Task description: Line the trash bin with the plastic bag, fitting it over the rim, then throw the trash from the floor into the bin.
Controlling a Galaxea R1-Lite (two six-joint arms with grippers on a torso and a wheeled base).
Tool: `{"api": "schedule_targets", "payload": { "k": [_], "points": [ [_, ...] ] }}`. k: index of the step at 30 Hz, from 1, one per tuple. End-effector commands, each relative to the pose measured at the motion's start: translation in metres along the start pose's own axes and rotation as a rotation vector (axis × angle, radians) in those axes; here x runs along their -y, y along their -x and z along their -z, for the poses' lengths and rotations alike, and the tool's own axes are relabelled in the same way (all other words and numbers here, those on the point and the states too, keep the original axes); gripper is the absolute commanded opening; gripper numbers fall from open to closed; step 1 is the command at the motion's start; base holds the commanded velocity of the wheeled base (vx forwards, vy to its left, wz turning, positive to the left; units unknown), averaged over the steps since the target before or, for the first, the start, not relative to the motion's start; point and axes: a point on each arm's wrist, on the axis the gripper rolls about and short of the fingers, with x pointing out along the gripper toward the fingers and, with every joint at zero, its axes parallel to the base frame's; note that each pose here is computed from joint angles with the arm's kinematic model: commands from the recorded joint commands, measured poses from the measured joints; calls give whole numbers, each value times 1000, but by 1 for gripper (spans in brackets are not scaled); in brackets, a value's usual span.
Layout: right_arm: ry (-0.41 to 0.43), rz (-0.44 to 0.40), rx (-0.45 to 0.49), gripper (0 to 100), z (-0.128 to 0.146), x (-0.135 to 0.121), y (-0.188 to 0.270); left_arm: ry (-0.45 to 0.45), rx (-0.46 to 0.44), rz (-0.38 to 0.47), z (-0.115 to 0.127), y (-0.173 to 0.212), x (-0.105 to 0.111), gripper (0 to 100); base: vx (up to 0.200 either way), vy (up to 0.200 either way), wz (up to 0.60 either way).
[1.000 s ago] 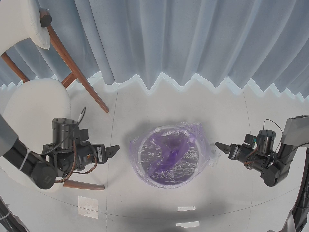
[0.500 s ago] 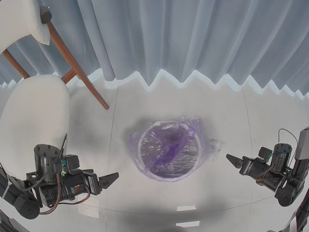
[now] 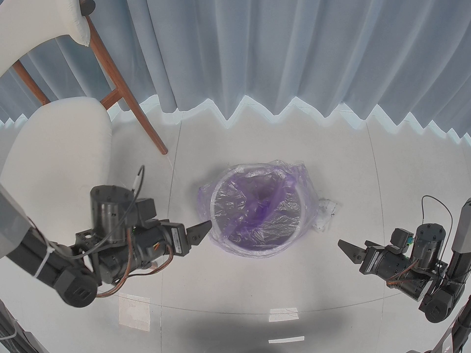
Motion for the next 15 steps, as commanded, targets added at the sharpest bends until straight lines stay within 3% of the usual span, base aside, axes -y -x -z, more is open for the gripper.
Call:
{"api": "schedule_targets", "payload": {
  "k": [1,15],
  "points": [
    [2,-23,50,100,-6,-8,7,-52,-32,-100,5,-73,-12,100,0,0,0],
    [-1,-28,95,100,-13,-11,20,-58,-62,-112,-19,-168,-5,100,0,0,0]
  ]
}}
